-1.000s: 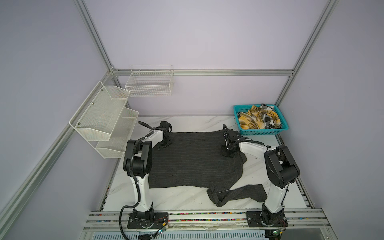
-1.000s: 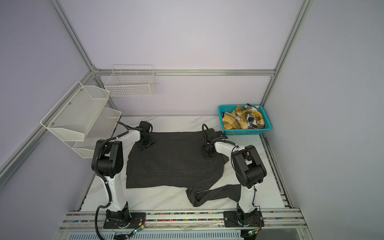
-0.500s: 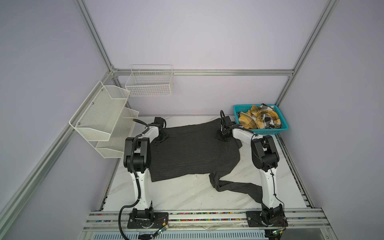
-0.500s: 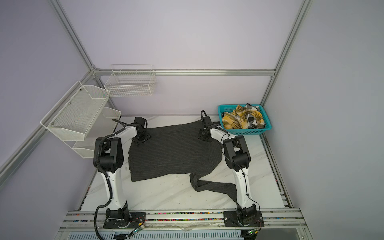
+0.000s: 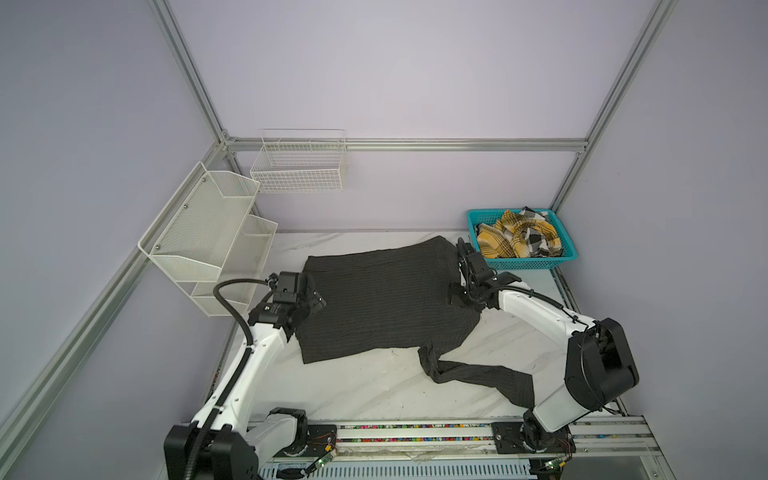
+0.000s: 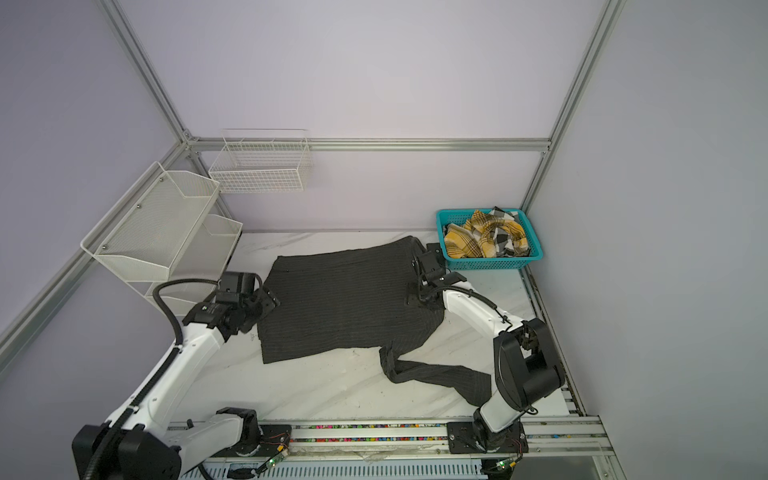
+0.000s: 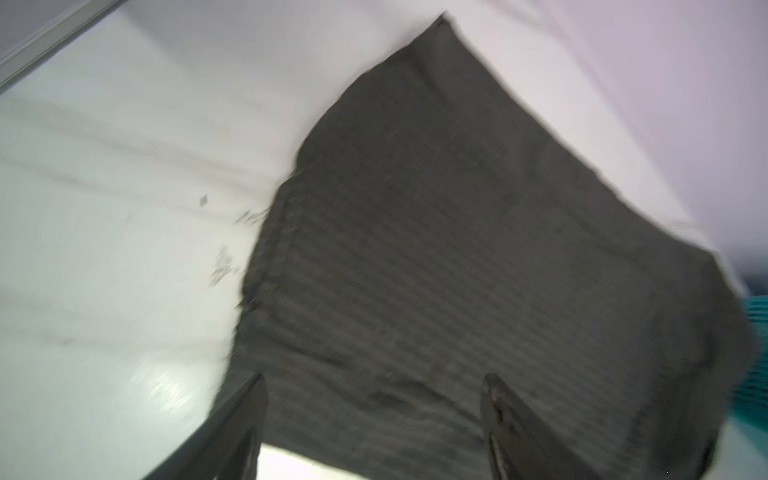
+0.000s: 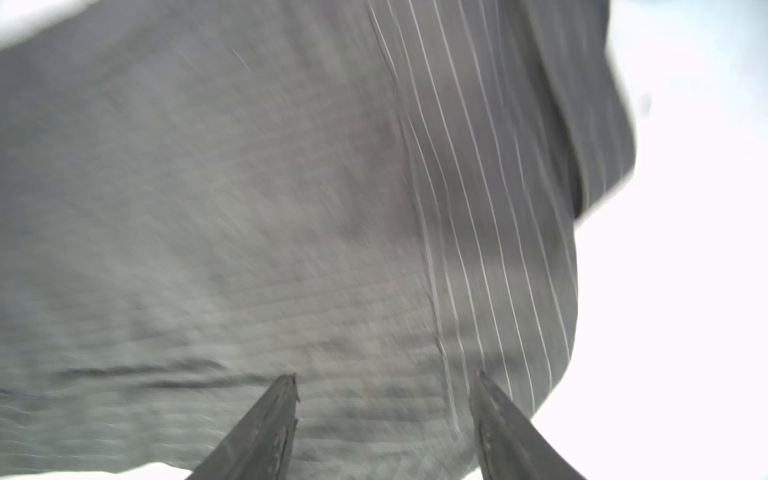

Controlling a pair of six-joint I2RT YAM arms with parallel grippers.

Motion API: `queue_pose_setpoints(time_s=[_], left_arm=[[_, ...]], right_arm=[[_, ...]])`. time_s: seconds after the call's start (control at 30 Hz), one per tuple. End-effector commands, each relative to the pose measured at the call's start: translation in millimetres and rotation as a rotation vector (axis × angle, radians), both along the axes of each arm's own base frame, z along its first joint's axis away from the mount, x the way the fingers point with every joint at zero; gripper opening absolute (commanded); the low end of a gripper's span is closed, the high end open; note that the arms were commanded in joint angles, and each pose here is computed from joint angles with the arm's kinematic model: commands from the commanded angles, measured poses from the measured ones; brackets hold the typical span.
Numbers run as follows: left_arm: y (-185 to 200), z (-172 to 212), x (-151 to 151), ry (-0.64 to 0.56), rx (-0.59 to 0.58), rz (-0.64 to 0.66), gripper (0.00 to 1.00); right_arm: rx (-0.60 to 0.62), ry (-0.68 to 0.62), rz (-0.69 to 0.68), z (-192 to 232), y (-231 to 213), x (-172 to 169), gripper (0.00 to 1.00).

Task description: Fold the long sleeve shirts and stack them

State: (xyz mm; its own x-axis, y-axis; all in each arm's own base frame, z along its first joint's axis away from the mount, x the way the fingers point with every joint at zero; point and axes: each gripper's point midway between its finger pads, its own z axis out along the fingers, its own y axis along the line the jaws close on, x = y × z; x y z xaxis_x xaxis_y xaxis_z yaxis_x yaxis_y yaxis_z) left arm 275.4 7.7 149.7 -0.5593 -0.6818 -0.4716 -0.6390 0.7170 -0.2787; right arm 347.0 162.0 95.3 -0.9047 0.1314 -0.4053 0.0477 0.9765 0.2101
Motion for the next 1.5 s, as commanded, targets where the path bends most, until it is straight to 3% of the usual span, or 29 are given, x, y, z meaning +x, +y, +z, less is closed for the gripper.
queue_pose_setpoints(time_s=[0.0, 0.23, 0.43, 0.67, 0.93, 1.07, 1.17, 1.23, 1.37, 1.47], left_arm=[[15.3, -39.4, -56.9, 0.163, 0.022, 0.111, 0.82], [3.2, -88.5, -79.9, 0.261, -0.117, 0.182, 0.79], [7.2, -111.4, -86.3, 0.397, -0.094, 0.223, 0.70], [20.4, -110.6, -78.7, 0.389, -0.048, 0.218, 0.62], [23.4, -125.9, -81.0, 0.448, -0.059, 0.221, 0.46], [23.6, -129.8, -77.3, 0.435, -0.084, 0.229, 0.46], [15.2, -123.7, -67.7, 0.392, -0.134, 0.205, 0.56], [12.4, -116.2, -62.7, 0.349, -0.152, 0.196, 0.58], [8.0, -110.6, -53.2, 0.288, -0.174, 0.163, 0.52], [10.1, -122.2, -58.3, 0.343, -0.165, 0.184, 0.46]], right_arm=[[-0.010, 0.088, -0.049, -23.0, -11.0, -24.2, 0.66], [-0.009, 0.170, -0.166, -48.3, -42.4, -40.1, 0.56], [0.005, 0.189, -0.248, -52.2, -66.0, -47.6, 0.53], [0.172, 0.184, -0.249, -56.9, -52.3, -46.6, 0.50], [0.175, 0.206, -0.260, -66.5, -52.3, -50.9, 0.32], [0.189, 0.190, -0.254, -66.4, -50.4, -49.2, 0.28], [0.201, 0.194, -0.248, -67.3, -48.0, -48.5, 0.32], [0.204, 0.187, -0.247, -66.0, -47.5, -47.6, 0.34], [0.203, 0.192, -0.246, -70.0, -47.3, -47.0, 0.34], [0.213, 0.179, -0.253, -69.0, -46.3, -44.1, 0.24]])
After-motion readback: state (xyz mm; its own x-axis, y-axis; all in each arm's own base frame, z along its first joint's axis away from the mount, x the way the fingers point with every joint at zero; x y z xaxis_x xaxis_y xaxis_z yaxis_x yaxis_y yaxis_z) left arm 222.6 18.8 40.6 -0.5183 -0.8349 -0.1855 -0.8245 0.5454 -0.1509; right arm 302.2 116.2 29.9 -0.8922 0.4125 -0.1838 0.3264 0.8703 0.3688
